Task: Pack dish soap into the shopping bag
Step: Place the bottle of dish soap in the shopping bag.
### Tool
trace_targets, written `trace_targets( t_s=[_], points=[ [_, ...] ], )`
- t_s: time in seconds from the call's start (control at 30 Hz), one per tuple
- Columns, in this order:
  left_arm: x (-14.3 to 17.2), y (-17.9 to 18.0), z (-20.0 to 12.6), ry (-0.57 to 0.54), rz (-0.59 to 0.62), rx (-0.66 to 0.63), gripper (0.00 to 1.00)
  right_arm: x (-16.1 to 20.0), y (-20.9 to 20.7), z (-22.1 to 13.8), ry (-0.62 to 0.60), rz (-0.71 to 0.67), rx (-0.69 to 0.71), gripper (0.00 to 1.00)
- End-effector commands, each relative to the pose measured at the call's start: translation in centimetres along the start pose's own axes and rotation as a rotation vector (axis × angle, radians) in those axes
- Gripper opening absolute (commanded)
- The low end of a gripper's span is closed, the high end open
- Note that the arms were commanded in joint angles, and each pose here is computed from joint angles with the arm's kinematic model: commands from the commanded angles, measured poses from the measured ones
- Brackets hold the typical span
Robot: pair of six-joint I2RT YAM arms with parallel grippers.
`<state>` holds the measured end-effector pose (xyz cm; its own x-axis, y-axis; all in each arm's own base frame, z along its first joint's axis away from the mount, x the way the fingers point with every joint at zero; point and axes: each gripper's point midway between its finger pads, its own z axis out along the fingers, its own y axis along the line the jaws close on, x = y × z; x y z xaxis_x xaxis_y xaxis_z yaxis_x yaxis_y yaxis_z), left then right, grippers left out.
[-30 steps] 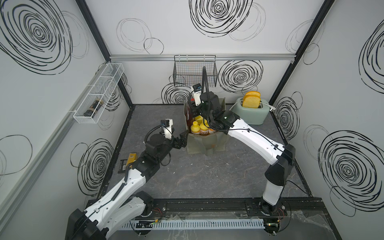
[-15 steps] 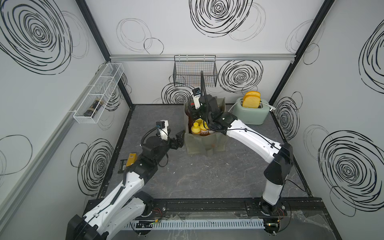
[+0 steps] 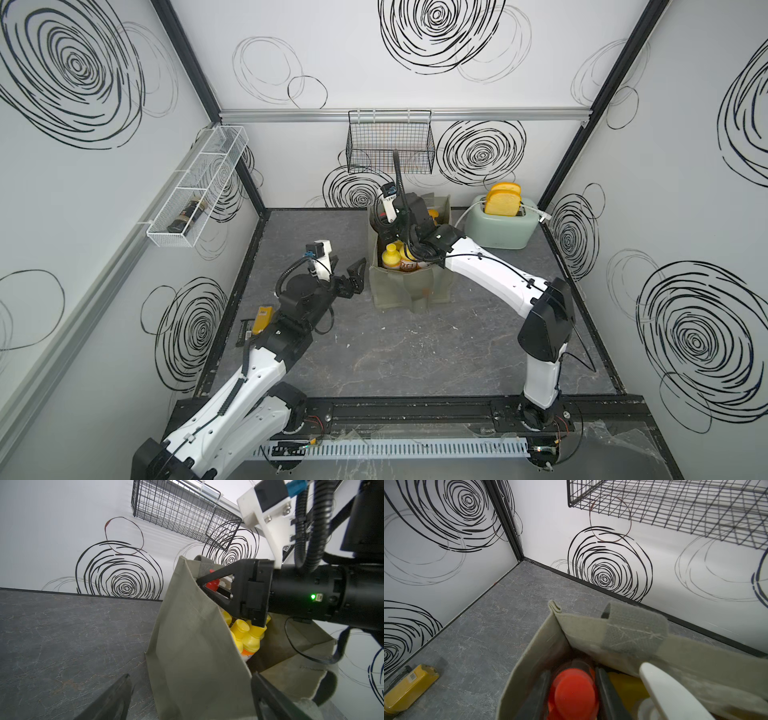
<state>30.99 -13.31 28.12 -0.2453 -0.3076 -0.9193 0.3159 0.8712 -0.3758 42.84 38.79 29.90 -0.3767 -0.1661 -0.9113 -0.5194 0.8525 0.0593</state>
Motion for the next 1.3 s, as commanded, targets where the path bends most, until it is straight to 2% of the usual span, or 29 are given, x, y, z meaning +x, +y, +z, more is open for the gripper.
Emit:
trace_targets(
  t_s=[0.0, 0.6, 1.27],
  points=[
    [-1.3, -0.5, -0.1, -0.053, -0.011, 0.026, 0.92, -2.6, -1.4, -0.1, -0.094, 0.012, 0.038, 0.00],
    [-1.3, -0.4, -0.2, -0.058, -0.008, 0.024, 0.92, -0.5, -0.7, 1.6, -0.049, 0.012, -0.023, 0.00],
    [-1.3, -0.4, -0.2, -0.059, -0.005, 0.023, 0.92, 1.5, -1.0, 3.0, -0.008, -0.007, -0.017, 0.00]
  ],
)
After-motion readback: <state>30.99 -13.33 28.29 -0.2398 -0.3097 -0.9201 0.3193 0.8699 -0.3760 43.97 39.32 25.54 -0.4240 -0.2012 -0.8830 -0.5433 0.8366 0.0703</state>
